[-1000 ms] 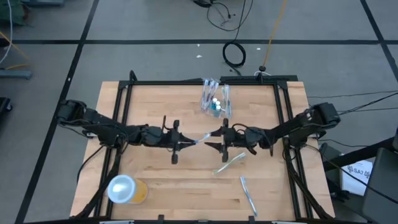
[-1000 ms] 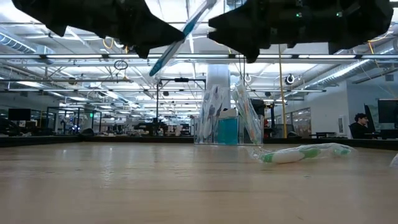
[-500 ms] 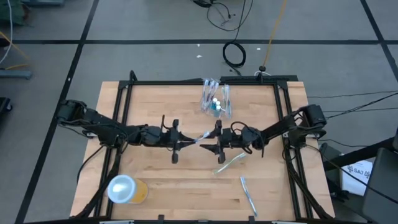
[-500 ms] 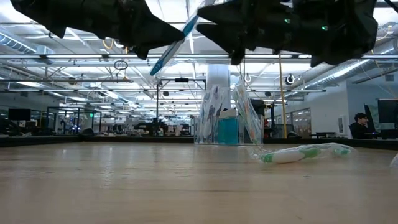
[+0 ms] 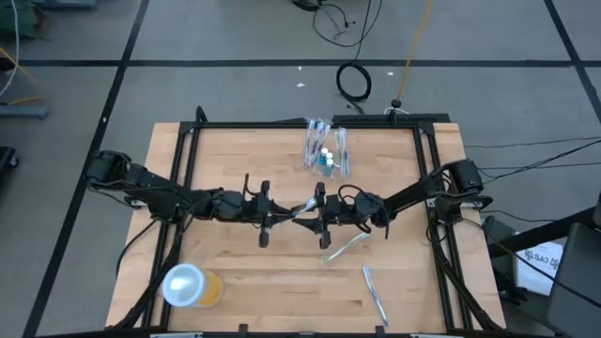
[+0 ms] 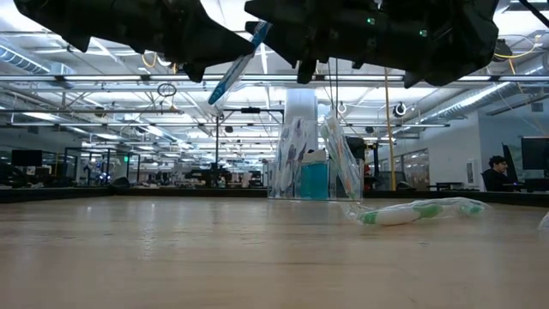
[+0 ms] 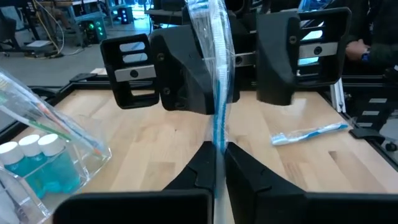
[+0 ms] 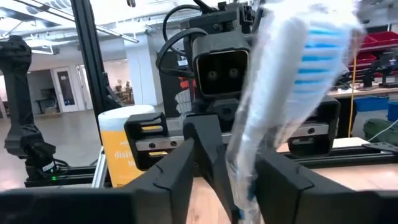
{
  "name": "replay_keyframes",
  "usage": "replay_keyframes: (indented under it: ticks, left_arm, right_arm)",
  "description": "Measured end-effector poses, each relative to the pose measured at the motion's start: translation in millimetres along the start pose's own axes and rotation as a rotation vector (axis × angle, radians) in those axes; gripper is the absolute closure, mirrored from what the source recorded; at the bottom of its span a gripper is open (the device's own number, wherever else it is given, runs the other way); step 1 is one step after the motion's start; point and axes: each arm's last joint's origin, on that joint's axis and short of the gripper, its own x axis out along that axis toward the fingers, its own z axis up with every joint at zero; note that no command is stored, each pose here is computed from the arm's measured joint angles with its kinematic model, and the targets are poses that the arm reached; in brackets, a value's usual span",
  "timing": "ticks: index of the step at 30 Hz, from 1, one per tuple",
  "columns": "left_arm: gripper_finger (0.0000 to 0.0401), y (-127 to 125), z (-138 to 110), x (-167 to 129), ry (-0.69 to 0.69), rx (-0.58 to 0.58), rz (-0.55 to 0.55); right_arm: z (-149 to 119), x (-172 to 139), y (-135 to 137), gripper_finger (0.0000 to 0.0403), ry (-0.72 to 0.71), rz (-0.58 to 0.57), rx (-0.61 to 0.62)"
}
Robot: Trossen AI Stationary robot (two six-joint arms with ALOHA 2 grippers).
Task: Pick & Place toothbrushing station
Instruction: Put the blue toothbrush into the transparent organizer
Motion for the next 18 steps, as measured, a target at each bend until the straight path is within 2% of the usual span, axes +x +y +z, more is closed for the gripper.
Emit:
replay_keyframes:
  ticks: [4, 9, 18]
  left_arm:
    - [0.0393, -0.1, 0.1, 0.0, -0.001, 0.0, -0.004]
    - [0.0374, -0.3, 0.2, 0.0, -0.002, -0.002, -0.006]
    - [0.0367, 0.1, -1.7, 0.0, 0.016, -0.035, 0.002]
  right_arm:
    - [-0.5, -0.1, -0.4, 0.0315, 0.005, -0.006, -0.003]
    - [-1.2, -0.1, -1.5, 0.0382, 0.011, -0.031, -0.014]
    - [-4.2, -0.3, -2.0, 0.0384, 0.044, -0.055, -0.037]
